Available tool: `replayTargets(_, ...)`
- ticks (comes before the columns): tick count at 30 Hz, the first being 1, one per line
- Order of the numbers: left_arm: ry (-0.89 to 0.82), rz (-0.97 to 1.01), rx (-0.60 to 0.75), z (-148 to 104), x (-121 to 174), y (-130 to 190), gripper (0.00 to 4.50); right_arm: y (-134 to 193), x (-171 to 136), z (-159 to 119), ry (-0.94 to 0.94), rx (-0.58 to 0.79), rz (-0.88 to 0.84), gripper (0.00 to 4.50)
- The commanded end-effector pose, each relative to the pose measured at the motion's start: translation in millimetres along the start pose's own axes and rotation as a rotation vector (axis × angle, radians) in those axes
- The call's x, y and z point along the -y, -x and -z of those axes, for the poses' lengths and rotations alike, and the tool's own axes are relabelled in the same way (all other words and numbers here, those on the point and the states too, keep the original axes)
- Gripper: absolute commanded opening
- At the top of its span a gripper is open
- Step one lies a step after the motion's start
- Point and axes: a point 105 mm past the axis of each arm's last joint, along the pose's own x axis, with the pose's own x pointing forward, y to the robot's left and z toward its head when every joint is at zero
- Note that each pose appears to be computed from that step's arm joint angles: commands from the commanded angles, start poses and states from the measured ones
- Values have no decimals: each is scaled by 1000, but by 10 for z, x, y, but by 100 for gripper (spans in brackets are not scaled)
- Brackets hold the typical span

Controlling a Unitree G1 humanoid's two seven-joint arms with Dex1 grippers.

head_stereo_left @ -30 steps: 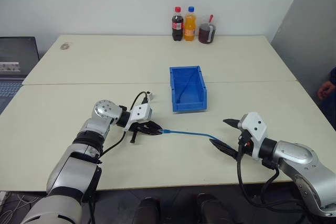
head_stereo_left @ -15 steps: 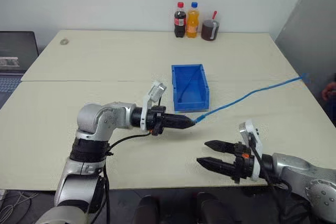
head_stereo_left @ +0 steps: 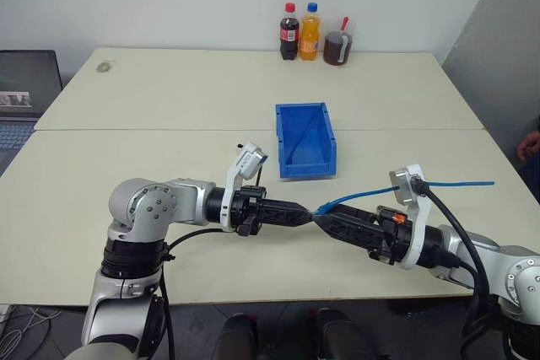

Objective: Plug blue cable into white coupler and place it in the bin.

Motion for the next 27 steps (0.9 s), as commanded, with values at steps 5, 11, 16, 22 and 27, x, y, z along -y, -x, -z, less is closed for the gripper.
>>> replayTargets(5, -18, 26, 2, 19, 65, -21, 23, -12, -76, -26, 7, 0, -25, 402)
replayTargets(11, -26, 19, 6, 18, 50, -34, 23, 1, -30, -47, 22, -2, 1, 258)
replayTargets(16, -32, 21, 6, 22, 54, -38, 23, 1, -26, -49, 28, -4, 3, 144)
replayTargets(22, -61, 16, 14, 4, 52, -51, 23, -5, -25, -62, 36, -10, -4, 12)
replayTargets(27, -76, 17, 17, 1, 52, -37, 105, -13, -7, -61, 43, -18, 2, 12)
